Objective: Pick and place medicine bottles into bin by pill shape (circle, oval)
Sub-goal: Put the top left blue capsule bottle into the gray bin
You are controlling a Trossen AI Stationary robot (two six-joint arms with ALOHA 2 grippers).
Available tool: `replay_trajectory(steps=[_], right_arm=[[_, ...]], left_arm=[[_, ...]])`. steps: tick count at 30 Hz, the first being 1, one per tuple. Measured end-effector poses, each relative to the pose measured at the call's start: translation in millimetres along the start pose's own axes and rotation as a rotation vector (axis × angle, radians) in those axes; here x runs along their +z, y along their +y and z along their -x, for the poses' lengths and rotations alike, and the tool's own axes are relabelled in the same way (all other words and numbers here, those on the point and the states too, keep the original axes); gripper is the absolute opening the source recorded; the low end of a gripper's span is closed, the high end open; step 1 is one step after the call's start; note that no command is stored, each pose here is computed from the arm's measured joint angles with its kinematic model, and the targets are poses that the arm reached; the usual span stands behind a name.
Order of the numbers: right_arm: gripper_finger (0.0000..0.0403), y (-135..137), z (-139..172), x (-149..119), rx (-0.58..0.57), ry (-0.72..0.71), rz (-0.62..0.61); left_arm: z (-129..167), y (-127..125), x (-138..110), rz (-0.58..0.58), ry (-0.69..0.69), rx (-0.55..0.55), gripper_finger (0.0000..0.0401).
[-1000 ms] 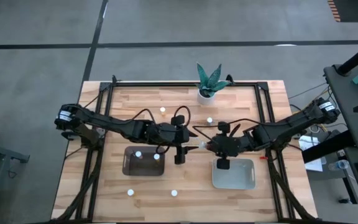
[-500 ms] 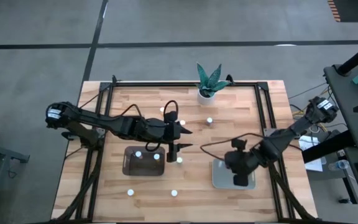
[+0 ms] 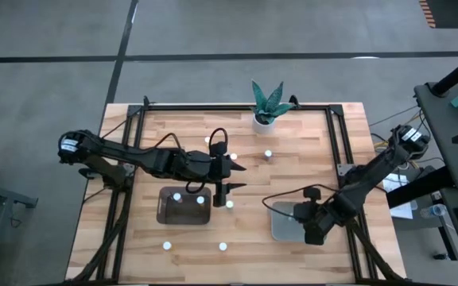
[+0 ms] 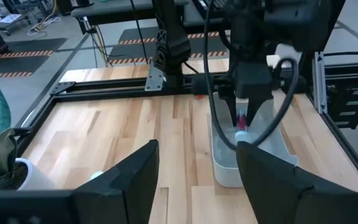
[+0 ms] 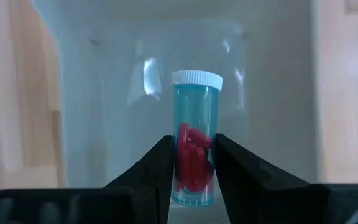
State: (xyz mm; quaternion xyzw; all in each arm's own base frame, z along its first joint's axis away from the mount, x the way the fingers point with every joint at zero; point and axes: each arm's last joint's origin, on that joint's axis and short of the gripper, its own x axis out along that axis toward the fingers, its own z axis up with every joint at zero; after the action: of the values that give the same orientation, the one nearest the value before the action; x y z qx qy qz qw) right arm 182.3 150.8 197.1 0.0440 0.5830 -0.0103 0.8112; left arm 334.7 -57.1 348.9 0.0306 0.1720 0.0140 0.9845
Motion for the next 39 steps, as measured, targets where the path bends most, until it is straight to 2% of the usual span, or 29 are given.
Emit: replay_trajectory(steps=[13, 28, 39], right_arm=[[0.0099, 3.4, -34.3, -6.6, -0.107, 0.115, 0.058], [0.0101, 3.9, -45.0, -8.5, -0.151, 0.147, 0.068], [0.0141, 3.6, -43.9, -8.4, -0.150, 0.142, 0.051]], left_arm=[[0.0, 0.0, 0.1, -0.022, -0.001, 0.001, 0.0199], [0.0, 0.2, 0.1, -0.026, -0.001, 0.001, 0.0199], [-0.1, 0.1, 0.0, -0.026, 0.000, 0.001, 0.0199]])
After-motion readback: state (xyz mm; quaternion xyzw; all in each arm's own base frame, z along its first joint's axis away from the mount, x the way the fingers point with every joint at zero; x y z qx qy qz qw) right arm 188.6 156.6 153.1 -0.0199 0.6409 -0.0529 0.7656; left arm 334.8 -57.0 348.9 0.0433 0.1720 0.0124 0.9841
